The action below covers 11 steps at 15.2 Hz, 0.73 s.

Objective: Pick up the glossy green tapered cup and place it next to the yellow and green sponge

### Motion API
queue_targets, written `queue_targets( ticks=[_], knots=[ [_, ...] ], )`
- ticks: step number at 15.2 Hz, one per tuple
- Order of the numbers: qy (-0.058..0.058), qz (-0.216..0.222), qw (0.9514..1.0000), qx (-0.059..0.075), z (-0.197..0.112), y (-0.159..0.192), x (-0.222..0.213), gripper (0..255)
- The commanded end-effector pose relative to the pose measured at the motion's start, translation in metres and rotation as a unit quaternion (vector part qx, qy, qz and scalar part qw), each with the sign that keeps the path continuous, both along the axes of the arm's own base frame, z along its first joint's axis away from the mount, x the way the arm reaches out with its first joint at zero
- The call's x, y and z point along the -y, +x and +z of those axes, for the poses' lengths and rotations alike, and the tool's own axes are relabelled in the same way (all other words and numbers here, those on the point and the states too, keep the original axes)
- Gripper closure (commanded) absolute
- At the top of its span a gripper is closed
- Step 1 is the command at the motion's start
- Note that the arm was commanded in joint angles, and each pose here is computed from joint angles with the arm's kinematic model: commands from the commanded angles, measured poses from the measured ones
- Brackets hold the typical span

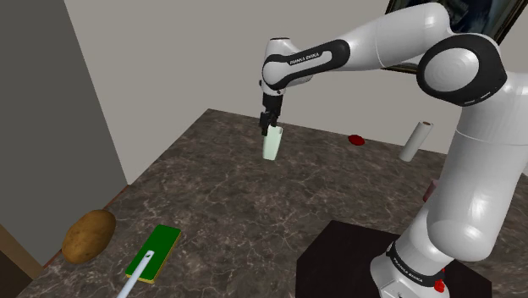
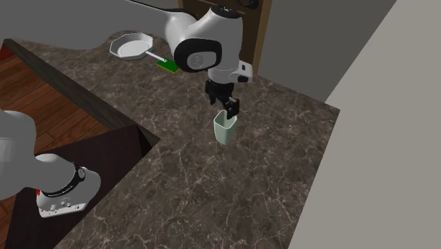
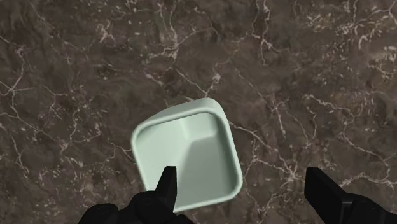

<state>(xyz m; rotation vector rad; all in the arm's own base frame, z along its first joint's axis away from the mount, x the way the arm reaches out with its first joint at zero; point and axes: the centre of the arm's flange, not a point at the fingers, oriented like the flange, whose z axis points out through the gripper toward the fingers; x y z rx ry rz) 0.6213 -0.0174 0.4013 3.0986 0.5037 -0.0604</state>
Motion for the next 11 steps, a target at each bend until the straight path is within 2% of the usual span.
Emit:
queue_targets(
  ticks=[1, 3, 11],
  knots=[
    [0.000, 0.000, 1.0000, 0.000, -0.010, 0.001, 0.001, 0],
    [0.000, 0.000, 1.0000, 0.000, -0.024, 0.001, 0.001, 0],
    [0.000, 0.000, 1.0000, 0.000, -0.024, 0.001, 0.001, 0]
  ],
)
